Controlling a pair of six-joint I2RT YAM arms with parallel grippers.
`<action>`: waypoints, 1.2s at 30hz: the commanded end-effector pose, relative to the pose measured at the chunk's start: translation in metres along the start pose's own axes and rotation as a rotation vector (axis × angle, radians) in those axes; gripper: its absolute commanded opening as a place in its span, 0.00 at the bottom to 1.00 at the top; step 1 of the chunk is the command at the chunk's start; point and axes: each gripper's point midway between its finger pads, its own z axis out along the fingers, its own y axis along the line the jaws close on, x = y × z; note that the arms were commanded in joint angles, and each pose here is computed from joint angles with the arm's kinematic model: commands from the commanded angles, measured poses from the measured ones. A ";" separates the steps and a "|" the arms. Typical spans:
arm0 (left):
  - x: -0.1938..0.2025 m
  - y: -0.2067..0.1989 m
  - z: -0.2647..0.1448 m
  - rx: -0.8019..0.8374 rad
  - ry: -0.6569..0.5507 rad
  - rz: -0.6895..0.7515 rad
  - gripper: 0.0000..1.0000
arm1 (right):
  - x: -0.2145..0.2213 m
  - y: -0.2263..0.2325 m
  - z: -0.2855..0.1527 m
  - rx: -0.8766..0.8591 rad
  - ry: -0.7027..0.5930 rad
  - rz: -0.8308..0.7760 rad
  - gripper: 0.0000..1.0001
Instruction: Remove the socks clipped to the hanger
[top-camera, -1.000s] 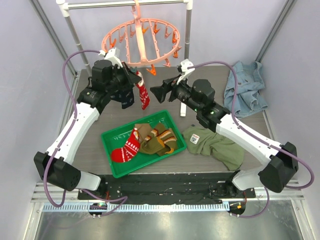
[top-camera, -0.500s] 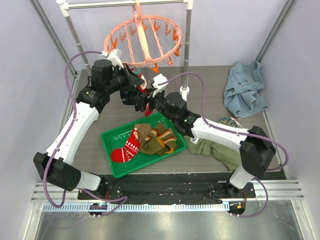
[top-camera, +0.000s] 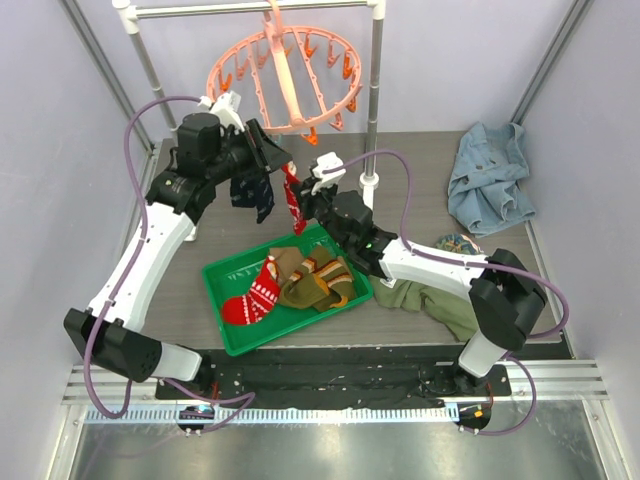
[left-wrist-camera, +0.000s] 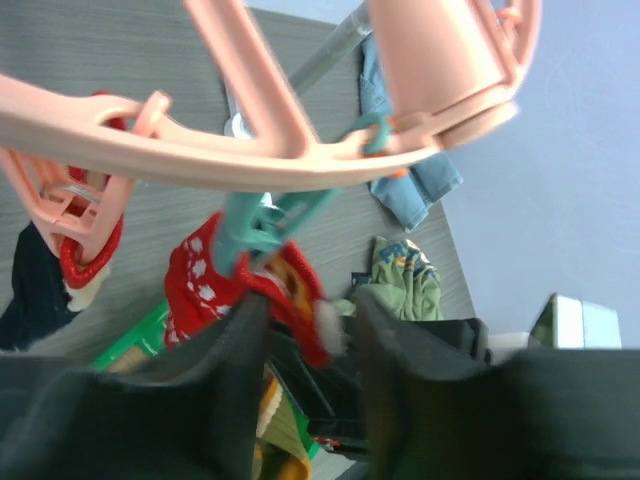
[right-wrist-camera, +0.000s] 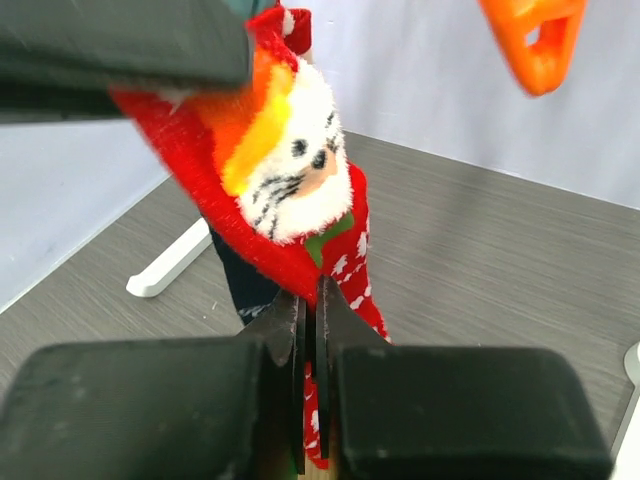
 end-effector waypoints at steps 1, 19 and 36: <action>-0.033 -0.021 -0.016 0.024 -0.085 0.043 0.50 | -0.049 0.007 -0.010 -0.039 -0.120 0.072 0.01; -0.058 -0.003 -0.004 -0.064 -0.176 0.207 0.67 | -0.064 0.026 -0.017 -0.132 -0.118 0.138 0.01; -0.059 0.017 -0.007 -0.157 -0.203 0.209 0.71 | -0.074 0.028 -0.019 -0.144 -0.122 0.162 0.01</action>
